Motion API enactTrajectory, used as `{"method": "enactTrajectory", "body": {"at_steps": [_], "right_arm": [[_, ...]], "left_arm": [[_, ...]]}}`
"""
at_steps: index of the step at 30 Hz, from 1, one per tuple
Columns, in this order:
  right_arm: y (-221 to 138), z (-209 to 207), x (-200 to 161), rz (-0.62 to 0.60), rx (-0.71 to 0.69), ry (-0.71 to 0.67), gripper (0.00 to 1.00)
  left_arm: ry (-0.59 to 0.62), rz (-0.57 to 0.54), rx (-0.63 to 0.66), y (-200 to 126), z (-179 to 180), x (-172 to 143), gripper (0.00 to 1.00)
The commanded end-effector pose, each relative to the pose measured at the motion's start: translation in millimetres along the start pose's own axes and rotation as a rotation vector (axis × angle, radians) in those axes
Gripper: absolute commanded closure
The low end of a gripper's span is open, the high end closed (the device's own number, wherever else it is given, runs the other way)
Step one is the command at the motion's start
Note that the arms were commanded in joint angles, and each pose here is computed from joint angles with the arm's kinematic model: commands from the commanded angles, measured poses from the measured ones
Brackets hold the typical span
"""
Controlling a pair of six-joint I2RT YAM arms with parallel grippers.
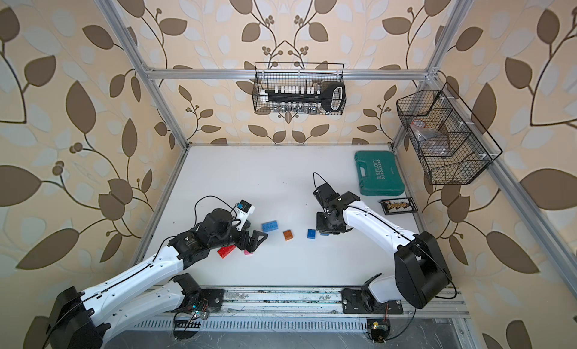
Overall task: Assemble a spoon with lego
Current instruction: Pick up the lego brick from the center of the board, then assemble the lego brick with the lego brick.
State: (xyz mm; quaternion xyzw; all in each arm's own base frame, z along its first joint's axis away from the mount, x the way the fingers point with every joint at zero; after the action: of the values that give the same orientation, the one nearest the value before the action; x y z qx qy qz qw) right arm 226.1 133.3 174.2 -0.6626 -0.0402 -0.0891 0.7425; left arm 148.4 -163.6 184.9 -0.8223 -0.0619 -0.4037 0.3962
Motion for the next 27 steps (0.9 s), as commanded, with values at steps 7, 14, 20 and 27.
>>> {"method": "enactTrajectory", "body": {"at_steps": [7, 14, 20, 27], "right_arm": [[14.4, 27.2, 8.2, 0.020, 0.013, 0.053, 0.82], [23.3, 45.0, 8.2, 0.029, -0.010, 0.017, 0.82], [28.5, 45.0, 8.4, 0.029, -0.048, 0.015, 0.83], [32.2, 44.7, 9.4, 0.026, -0.075, 0.007, 0.83]], "left_arm": [[0.146, -0.059, -0.102, 2.4, -12.8, -4.2, 0.01], [0.161, -0.050, -0.109, 6.3, -13.6, -8.4, 0.01], [0.158, -0.047, -0.100, 7.0, -12.6, -9.0, 0.01], [0.157, -0.043, -0.098, 8.7, -12.5, -8.6, 0.01]]}}
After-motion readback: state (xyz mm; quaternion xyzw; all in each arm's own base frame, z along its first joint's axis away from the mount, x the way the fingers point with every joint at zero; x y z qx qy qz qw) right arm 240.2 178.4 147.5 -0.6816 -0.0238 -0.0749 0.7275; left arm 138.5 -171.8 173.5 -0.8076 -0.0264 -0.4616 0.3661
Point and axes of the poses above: each gripper's point midway between its finger pads, its own y axis out along the fingers, its own z axis along the line the jaws close on, x = y × z, the point moved 9 cm from there along -y, back along the fingers, and after that the axes turned 3 degrees about -y, right-handed, at the moved point
